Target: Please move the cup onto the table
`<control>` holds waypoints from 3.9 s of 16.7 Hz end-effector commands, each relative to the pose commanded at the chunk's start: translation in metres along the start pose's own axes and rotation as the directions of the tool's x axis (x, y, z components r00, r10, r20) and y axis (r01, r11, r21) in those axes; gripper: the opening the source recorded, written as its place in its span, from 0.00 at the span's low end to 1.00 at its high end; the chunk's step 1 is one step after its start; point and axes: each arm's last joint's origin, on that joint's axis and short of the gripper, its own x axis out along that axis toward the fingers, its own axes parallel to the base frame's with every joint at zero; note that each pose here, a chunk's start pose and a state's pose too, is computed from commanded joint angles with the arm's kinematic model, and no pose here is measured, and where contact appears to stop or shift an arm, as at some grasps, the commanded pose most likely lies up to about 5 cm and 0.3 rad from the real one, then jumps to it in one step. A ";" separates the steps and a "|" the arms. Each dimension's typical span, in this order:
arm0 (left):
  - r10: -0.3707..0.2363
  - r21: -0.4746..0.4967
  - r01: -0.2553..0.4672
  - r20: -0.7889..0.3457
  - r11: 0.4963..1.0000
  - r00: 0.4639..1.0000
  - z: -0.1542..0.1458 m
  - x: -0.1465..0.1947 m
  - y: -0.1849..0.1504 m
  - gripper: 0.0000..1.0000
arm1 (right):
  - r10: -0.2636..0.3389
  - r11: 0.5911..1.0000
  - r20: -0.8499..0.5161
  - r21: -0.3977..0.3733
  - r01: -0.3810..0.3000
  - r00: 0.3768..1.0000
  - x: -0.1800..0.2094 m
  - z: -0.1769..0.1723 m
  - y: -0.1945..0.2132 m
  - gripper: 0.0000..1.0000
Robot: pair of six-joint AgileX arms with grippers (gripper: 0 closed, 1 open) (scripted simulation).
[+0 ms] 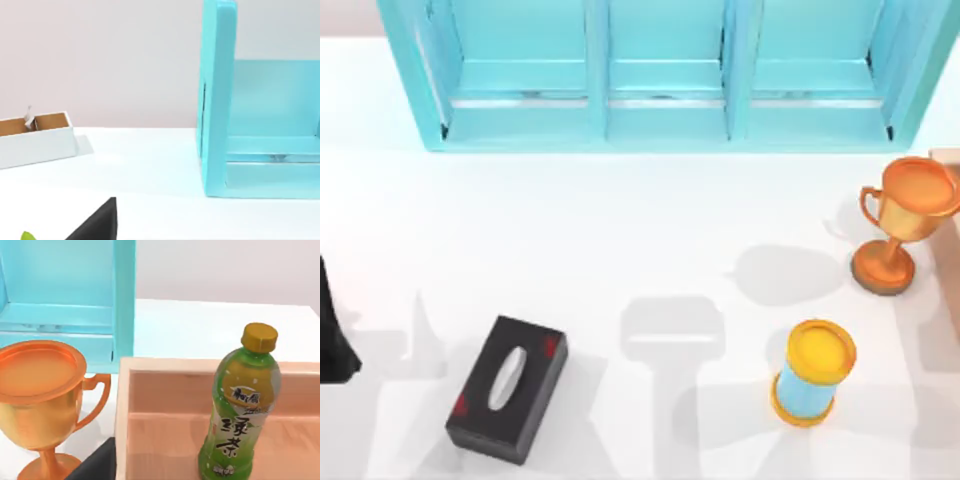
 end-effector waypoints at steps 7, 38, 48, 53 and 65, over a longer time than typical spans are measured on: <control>0.000 0.000 0.000 0.000 1.000 1.000 0.000 0.000 0.000 1.00 | -0.071 0.996 -0.586 -0.083 0.027 0.807 0.042 0.071 -0.032 1.00; 0.000 0.000 0.000 0.000 1.000 1.000 0.000 0.000 0.000 1.00 | 0.072 0.996 -0.974 0.060 -0.063 0.216 0.165 -0.006 -0.099 1.00; 0.000 0.000 0.000 0.000 1.000 1.000 0.000 0.000 0.000 1.00 | 0.072 0.996 -0.974 0.060 -0.063 0.216 0.165 -0.006 -0.099 0.40; 0.000 0.000 0.000 0.000 1.000 1.000 0.000 0.000 0.000 1.00 | 0.072 0.996 -0.974 0.060 -0.063 0.216 0.165 -0.006 -0.099 0.02; 0.000 0.000 0.000 0.000 1.000 1.000 0.000 0.000 0.000 1.00 | 0.072 0.996 -0.974 0.061 -0.058 0.216 0.165 0.005 -0.091 0.00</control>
